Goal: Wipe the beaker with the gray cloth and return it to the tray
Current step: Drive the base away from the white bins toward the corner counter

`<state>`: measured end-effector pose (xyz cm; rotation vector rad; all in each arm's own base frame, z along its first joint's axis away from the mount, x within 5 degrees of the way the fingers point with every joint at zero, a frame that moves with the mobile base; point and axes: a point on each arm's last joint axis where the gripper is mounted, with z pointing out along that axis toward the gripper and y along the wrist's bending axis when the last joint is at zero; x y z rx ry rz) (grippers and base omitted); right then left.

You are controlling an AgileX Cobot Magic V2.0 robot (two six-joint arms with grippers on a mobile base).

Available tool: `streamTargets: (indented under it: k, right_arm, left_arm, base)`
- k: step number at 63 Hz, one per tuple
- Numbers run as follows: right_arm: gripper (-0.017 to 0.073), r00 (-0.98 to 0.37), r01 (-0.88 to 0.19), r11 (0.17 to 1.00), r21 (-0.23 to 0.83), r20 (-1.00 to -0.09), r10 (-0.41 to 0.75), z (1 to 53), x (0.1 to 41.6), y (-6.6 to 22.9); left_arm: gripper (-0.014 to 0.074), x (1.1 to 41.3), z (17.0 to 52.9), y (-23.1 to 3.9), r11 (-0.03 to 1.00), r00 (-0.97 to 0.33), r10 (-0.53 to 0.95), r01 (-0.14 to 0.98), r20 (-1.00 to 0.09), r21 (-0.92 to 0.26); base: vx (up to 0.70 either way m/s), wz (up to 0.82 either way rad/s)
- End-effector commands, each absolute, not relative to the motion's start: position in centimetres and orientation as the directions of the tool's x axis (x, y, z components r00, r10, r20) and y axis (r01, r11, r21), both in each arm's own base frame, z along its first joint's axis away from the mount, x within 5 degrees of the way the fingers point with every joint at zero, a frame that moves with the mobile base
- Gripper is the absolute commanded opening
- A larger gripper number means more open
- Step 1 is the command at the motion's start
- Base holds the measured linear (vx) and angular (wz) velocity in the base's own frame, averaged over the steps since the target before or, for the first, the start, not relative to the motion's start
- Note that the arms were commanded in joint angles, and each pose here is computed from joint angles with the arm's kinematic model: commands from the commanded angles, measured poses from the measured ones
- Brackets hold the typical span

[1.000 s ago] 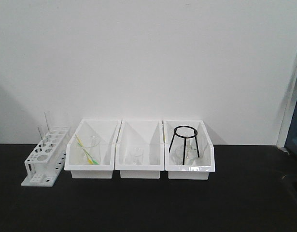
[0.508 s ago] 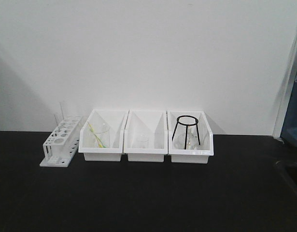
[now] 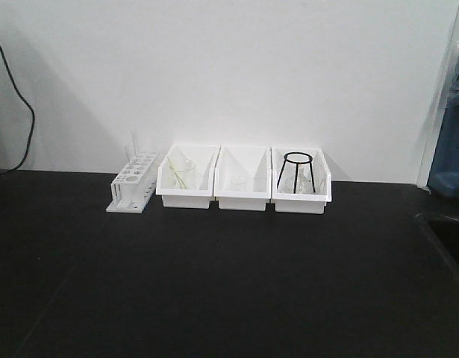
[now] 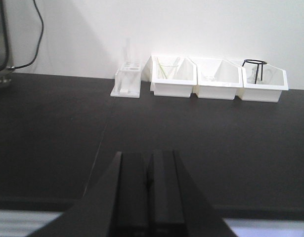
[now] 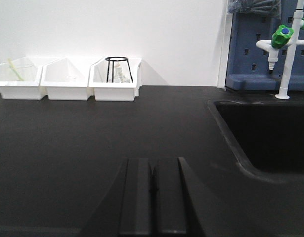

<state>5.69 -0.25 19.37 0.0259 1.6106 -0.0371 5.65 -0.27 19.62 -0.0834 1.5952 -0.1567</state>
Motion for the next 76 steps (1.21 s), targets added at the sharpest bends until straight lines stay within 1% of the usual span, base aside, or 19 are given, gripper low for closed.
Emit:
streamTargets:
  k: [1,22,49,63,76]
  right_arm:
    - [-0.0011,0.044,0.037,0.999,-0.015,-0.999,-0.017,19.99,5.65,-0.21]
    - [-0.0011,0.044,0.037,0.999,-0.015,-0.999,-0.017,19.99,5.65,-0.21]
    - [-0.0011,0.044,0.037,0.999,-0.015,-0.999,-0.017,19.99,5.65,-0.21]
    - [-0.0011,0.044,0.037,0.999,-0.015,-0.999,-0.017,19.99,5.65,-0.21]
    - [-0.0011,0.044,0.037,0.999,-0.015,-0.999,-0.017,19.99,5.65,-0.21]
  left_arm:
    - [-0.0006,5.67,19.41,-0.28,0.986,0.033,-0.159,0.055,-0.987,-0.157]
    - [-0.0006,5.67,19.4,-0.28,0.986,0.032,-0.159,0.054,-0.987,-0.157]
    - [-0.0006,5.67,19.4,-0.28,0.986,0.032,-0.159,0.054,-0.987,-0.157]
    - [-0.0006,5.67,19.4,-0.28,0.986,0.032,-0.159,0.054,-0.987,-0.157]
    - [-0.0006,5.67,19.4,-0.28,0.986,0.032,-0.159,0.054,-0.987,-0.157]
  base:
    - [-0.4,0.1]
    - [-0.41,0.07]
    - [-0.41,-0.06]
    - [-0.36,-0.2]
    - [-0.29,-0.45]
